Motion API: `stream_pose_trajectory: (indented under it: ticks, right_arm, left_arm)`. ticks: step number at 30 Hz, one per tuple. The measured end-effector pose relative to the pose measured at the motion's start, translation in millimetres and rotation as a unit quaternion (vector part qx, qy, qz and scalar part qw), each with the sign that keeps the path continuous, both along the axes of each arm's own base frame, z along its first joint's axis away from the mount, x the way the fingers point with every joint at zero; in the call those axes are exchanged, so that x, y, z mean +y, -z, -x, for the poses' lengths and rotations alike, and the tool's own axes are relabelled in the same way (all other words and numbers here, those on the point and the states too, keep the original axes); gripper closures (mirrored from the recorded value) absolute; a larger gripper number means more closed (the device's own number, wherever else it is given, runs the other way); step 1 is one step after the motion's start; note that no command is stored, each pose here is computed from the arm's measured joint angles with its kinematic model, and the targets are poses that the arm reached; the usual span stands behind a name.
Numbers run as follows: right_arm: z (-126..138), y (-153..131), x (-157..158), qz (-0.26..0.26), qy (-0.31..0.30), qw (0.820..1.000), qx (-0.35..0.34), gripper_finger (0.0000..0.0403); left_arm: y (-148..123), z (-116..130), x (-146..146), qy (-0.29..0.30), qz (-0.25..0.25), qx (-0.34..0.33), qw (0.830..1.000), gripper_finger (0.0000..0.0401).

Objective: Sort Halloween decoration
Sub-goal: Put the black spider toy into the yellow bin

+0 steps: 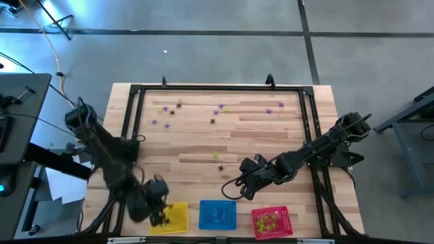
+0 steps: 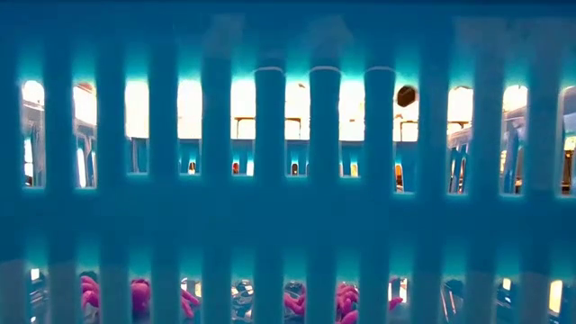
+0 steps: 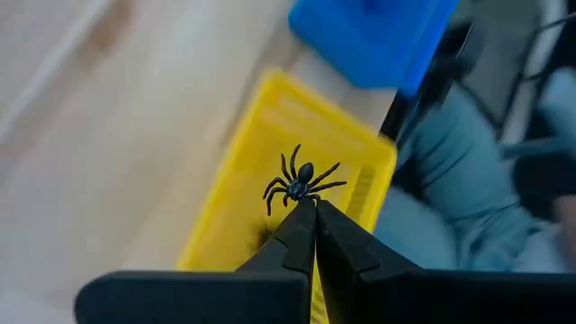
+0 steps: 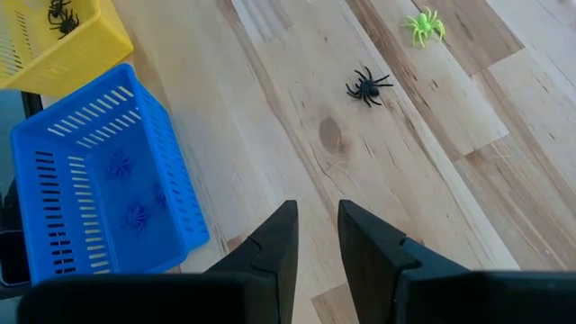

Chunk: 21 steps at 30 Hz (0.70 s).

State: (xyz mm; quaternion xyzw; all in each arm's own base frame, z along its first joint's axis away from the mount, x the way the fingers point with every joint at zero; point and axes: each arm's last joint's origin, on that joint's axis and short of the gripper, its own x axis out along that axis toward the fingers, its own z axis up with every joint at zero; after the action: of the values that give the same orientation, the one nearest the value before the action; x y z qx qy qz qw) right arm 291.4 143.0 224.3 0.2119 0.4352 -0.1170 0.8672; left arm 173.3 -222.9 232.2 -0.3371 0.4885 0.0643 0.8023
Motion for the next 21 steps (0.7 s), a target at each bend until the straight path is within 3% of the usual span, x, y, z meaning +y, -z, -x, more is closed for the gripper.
stream_pose_trajectory:
  ticks: [4, 9, 21]
  right_arm:
    - [0, 0, 0, 0.0, 0.0, 1.0, -0.001, 0.0324]
    - [0, 0, 0, -0.001, 0.0, 1.0, -0.001, 0.0324]
    - [0, 0, 0, -0.001, 0.0, 1.0, -0.002, 0.0324]
  left_arm:
    - [2, 0, -29, 0.013, -0.032, 0.06, 0.998, 0.0401]
    - [2, -5, -50, 0.011, -0.045, 0.073, 0.996, 0.0401]
    - [2, -7, -46, 0.012, -0.074, 0.086, 0.993, 0.0382]
